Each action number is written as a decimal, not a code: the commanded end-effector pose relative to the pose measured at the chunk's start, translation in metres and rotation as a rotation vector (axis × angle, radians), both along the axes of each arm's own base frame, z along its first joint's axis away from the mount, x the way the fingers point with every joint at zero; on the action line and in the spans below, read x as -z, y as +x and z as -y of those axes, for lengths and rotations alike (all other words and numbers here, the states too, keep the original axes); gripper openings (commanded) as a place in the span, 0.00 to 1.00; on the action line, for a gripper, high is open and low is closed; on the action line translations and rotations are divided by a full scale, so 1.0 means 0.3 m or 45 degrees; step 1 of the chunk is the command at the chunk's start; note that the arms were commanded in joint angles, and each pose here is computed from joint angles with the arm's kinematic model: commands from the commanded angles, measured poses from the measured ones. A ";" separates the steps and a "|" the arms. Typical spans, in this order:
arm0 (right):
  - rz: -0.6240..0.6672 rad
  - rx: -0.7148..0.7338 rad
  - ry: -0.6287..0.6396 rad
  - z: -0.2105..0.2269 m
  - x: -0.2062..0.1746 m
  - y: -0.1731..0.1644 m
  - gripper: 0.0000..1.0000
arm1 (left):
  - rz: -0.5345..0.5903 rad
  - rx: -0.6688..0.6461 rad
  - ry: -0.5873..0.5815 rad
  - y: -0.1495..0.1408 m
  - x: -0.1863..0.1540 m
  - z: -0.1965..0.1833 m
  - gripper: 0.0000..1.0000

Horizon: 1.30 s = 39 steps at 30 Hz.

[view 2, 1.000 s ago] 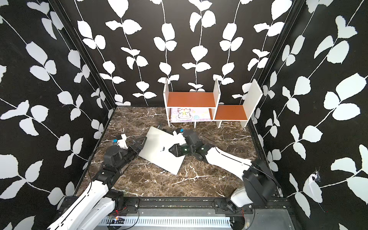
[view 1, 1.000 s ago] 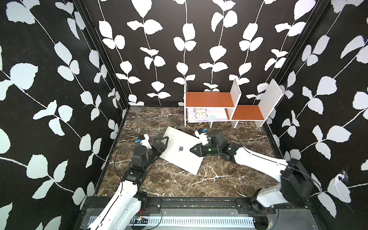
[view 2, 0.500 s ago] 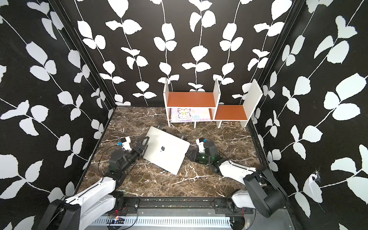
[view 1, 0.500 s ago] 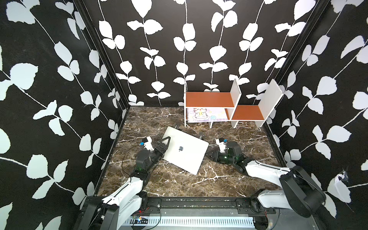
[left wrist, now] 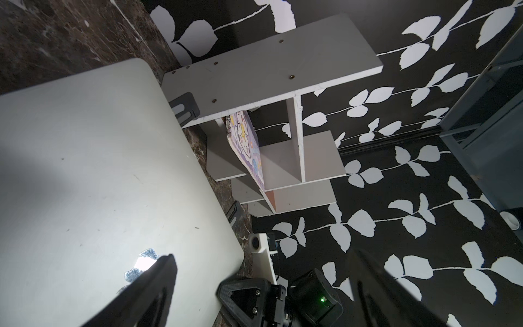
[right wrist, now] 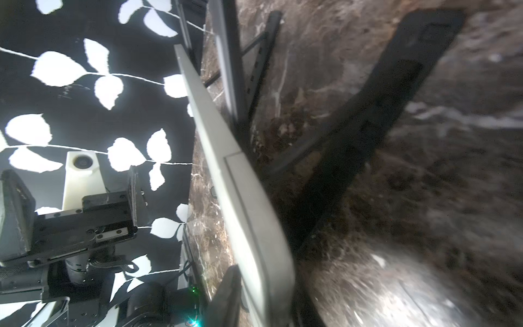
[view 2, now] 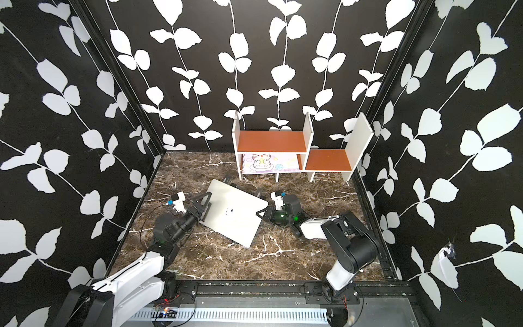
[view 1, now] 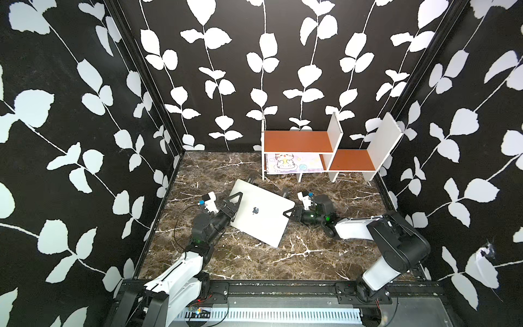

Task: Close the laptop lid and set it aside
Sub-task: Pick up the laptop from the computer stand.

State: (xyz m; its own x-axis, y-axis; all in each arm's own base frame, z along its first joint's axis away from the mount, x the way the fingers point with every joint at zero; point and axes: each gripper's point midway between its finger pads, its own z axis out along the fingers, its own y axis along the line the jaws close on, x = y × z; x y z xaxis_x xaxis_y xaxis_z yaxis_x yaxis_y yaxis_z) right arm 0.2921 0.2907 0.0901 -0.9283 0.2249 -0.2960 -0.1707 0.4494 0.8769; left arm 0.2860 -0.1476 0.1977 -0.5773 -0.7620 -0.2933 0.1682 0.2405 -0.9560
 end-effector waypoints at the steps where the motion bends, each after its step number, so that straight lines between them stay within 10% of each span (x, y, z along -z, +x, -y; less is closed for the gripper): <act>1: 0.116 -0.033 0.133 -0.040 -0.112 0.027 0.22 | 0.054 -0.009 0.031 0.006 -0.043 -0.001 0.92; 13: 0.179 -0.009 0.260 -0.024 -0.417 0.010 0.00 | -0.036 -0.064 0.305 -0.013 -0.054 -0.045 0.90; 31: 0.254 -0.111 0.495 -0.041 -0.870 0.011 0.00 | -0.176 -0.450 0.803 -0.155 -0.161 -0.339 0.94; 39: 0.279 -0.159 0.464 0.031 -0.898 -0.007 0.00 | -0.287 -0.233 0.876 -0.075 -0.229 -0.342 0.97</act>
State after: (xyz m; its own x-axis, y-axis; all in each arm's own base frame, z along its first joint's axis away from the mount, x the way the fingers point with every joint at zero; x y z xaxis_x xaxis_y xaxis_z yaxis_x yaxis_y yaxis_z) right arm 0.3074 0.2870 0.2818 -0.9366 0.2747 -0.2177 -0.1596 0.2189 0.9626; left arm 0.2605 -0.0313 0.2963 -0.3929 -0.5992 -0.6976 -0.1294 0.7871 -0.6031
